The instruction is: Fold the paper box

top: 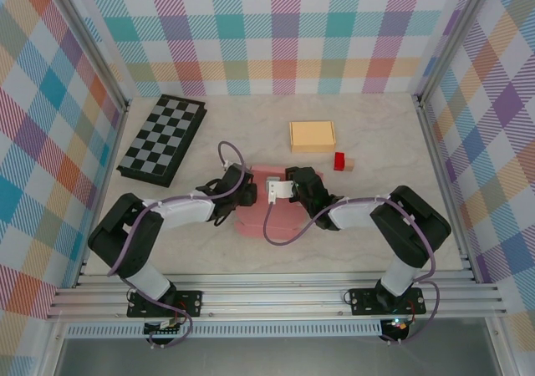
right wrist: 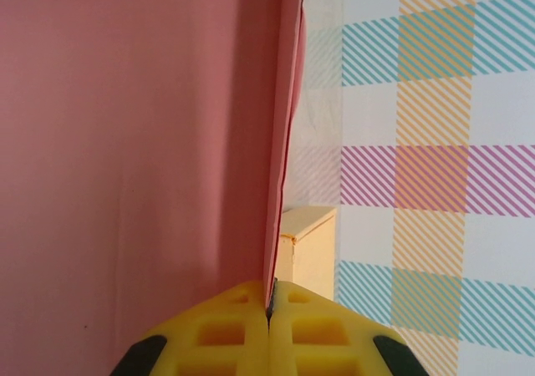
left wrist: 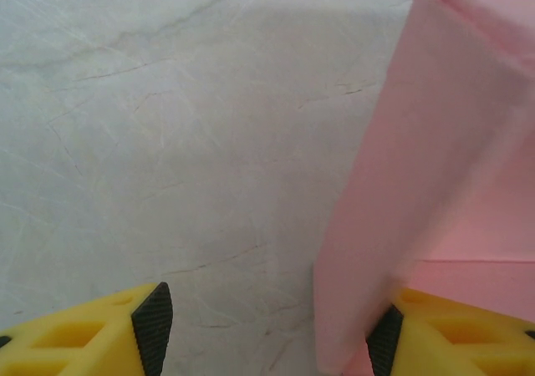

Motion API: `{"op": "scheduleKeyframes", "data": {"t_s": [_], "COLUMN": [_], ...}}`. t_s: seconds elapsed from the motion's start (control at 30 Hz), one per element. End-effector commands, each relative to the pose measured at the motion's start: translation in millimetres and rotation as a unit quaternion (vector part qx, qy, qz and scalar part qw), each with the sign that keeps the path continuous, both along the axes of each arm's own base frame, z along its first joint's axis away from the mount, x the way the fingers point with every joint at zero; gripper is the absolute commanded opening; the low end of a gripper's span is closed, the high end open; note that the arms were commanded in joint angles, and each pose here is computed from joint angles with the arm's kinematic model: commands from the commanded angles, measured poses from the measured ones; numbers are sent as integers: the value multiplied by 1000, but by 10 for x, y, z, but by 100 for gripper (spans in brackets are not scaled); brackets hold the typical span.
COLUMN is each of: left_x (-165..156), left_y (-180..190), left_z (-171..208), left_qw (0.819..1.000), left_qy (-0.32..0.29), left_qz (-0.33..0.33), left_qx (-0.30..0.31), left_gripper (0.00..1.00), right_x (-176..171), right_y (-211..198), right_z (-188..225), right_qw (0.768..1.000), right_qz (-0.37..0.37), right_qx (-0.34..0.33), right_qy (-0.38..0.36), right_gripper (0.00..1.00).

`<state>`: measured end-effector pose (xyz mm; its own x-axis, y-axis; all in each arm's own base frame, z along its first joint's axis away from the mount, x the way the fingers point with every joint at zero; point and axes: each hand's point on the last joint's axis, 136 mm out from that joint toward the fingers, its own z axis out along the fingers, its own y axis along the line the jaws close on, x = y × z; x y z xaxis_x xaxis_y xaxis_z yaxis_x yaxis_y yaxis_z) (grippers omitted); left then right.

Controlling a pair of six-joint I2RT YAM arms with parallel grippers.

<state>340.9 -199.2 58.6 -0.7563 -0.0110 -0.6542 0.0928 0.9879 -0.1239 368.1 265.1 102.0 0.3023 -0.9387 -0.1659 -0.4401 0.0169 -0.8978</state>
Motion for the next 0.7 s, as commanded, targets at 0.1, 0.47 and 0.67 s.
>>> {"op": "scheduleKeyframes", "data": {"t_s": [0.1, 0.47, 0.67], "left_x": [-110, -79, 42], "left_y": [-67, -272, -383], "left_z": [187, 14, -1], "left_qw": [999, 996, 994], "left_qy": [-14, -4, -9], "left_qz": [-14, -80, -106], "left_qx": [-38, -26, -12], "left_gripper": [64, 63, 60], "right_x": [43, -5, -77], "right_y": [-124, -83, -55], "right_z": [-24, -6, 19], "right_qw": [999, 1000, 1000], "right_qz": [-32, -25, -10], "right_qx": [-5, -2, 2], "right_qy": [14, 17, 19], "right_gripper": [0, 0, 0]}}
